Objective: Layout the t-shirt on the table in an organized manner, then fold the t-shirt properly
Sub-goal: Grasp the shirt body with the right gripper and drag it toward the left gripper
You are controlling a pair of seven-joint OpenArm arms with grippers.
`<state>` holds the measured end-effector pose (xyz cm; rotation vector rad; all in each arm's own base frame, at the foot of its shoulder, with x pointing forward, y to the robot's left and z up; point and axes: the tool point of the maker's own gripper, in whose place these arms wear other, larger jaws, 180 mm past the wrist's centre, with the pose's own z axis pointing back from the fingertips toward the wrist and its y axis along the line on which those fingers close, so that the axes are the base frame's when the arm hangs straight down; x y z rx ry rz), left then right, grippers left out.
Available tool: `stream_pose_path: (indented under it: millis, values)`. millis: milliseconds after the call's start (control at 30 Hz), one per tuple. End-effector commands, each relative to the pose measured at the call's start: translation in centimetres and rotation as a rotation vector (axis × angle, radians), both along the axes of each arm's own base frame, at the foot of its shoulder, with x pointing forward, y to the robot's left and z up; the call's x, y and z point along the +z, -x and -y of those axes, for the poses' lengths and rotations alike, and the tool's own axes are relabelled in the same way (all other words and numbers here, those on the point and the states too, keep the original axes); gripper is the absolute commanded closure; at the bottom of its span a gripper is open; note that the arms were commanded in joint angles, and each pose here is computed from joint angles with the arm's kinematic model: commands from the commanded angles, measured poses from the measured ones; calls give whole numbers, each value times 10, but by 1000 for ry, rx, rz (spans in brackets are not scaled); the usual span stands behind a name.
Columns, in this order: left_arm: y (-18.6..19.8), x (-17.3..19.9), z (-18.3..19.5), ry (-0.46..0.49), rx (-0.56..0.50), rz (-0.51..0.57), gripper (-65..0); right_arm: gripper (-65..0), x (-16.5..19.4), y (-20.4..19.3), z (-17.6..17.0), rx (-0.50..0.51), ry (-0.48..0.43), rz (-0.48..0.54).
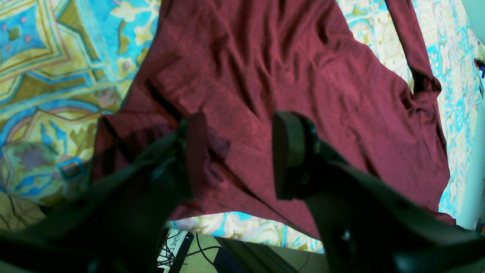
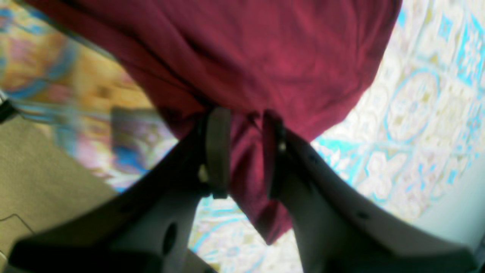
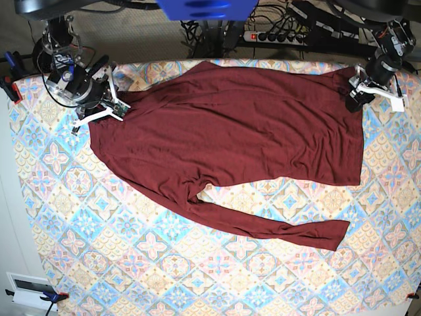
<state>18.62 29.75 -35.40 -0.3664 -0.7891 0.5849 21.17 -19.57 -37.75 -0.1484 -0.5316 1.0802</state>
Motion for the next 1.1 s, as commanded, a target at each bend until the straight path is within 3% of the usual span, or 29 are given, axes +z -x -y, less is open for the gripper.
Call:
stream_pose_path:
  millis: [0,167,333,700,933,1067]
  values:
    - [-4,10,-5,-20,-4,33,-275,-143,1,6,3,5,4,-3]
    - [-4,10,-4,-19,-5,31,-275,-143,-15,49,-18,47,-96,-79]
    - [-5,10,-4,-19,-6,32,-275,-143,-16,58,-39,93,-167,-84]
    - [-6,10,-3,-18,-8,35,-275,-148,-11,47,-88,229,-236,-62]
    - [3,-9,-8,22,26,-13,-275,-214,-8,45,-112,299,-265,-55]
    - [7,-16,-10,35,37,-29,-275,-216,-7,45,-120,326,-274,-53]
